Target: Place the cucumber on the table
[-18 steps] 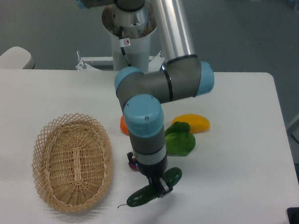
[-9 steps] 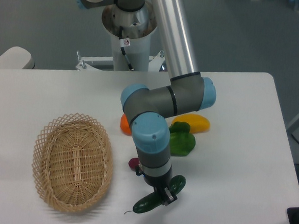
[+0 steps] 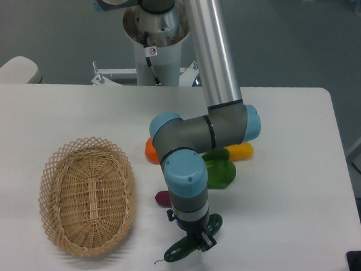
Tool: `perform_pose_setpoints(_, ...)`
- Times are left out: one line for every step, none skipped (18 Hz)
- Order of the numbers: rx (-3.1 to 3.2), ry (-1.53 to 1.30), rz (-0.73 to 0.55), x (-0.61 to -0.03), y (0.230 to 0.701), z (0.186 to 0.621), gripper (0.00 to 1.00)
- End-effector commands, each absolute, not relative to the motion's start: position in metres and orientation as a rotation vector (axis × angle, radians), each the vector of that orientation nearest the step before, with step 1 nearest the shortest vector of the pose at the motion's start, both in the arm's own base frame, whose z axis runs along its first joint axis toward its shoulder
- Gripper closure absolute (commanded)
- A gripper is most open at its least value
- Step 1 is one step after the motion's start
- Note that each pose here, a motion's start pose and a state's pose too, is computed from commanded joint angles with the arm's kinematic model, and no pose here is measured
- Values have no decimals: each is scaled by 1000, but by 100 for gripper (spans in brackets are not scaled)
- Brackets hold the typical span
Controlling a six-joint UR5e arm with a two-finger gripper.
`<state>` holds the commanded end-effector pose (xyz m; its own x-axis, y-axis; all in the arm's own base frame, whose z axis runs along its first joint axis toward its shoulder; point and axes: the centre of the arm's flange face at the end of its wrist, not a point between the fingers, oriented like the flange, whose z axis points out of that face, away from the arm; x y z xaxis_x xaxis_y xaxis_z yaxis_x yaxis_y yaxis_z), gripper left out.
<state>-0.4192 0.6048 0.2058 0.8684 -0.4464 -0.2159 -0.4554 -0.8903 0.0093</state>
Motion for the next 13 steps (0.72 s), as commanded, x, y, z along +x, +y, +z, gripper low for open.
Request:
perform_pose_setpoints(-2997,721,331,-420,604,206,72)
perform_pose_setpoints(-2999,720,327,-421,603,204,71)
perform_pose_setpoints(-2999,719,327,-421,603,204,71)
perform_pose_setpoints(-3002,718,323,-420,603,203,70)
perform_pose_setpoints(-3004,718,319,-420,602,201,70)
perform_pose_setpoints(-3005,719,317,-420,602,201,70)
perform_pose_setpoints(-3006,719,313,-419,602,200,70)
perform_pose_setpoints(-3006,719,315,-419,602,200,70)
perform_pose_setpoints(-3006,719,313,-419,602,199,70)
perform_pose_setpoints(-3006,719,313,-419,602,199,70)
perform_pose_setpoints(-3006,719,313,-419,602,199,69)
perform_pose_setpoints(-3006,719,313,-419,602,199,67)
perform_pose_setpoints(-3007,720,311,-419,602,199,65)
